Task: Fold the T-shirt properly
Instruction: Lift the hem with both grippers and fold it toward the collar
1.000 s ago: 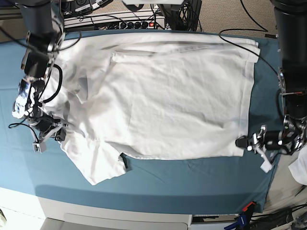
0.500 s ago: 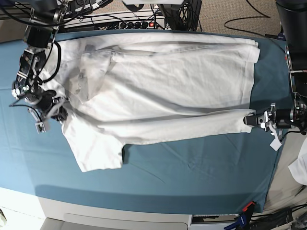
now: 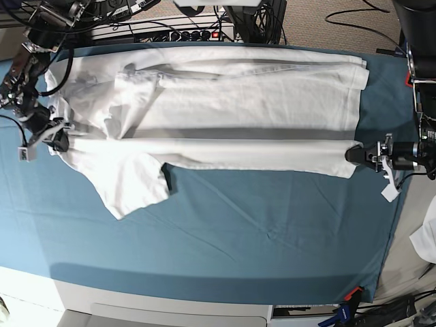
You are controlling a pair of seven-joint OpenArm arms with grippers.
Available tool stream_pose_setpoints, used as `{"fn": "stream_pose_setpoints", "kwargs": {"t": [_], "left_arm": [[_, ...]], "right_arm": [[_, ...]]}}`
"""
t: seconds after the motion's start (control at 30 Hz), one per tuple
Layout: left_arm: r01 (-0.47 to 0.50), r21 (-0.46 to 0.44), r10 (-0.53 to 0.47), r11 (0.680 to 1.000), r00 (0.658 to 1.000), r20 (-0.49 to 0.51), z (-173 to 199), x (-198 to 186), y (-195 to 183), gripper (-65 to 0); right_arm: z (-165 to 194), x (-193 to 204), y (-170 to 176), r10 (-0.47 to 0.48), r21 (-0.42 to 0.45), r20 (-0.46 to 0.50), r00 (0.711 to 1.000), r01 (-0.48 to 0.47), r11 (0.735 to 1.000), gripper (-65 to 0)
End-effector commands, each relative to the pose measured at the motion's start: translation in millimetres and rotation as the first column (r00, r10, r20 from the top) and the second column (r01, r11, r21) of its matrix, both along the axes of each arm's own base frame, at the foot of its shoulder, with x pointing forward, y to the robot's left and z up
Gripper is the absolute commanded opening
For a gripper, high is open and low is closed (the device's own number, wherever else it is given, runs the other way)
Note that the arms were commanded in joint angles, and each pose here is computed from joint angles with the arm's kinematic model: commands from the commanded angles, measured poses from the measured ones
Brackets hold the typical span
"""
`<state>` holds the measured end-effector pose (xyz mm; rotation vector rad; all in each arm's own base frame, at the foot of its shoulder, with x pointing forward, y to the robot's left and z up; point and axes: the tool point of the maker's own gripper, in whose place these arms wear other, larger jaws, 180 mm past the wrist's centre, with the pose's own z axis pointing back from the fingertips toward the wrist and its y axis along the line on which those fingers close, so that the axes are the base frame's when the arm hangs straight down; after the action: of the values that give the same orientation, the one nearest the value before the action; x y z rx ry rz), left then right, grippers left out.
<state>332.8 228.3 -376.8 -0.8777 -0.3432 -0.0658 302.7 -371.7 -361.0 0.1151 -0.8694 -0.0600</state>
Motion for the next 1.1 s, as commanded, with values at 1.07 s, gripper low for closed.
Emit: {"fn": "stream_pose_setpoints", "kwargs": {"t": [1.07], "left_arm": [[0.029, 0.091, -0.035, 0.995, 0.998, 0.061, 18.4, -7.0, 27.7, -65.0]], "right_arm": [[9.0, -14.2, 14.3, 0.029, 0.186, -0.053, 0.998, -0.019, 0.982, -65.0]]}}
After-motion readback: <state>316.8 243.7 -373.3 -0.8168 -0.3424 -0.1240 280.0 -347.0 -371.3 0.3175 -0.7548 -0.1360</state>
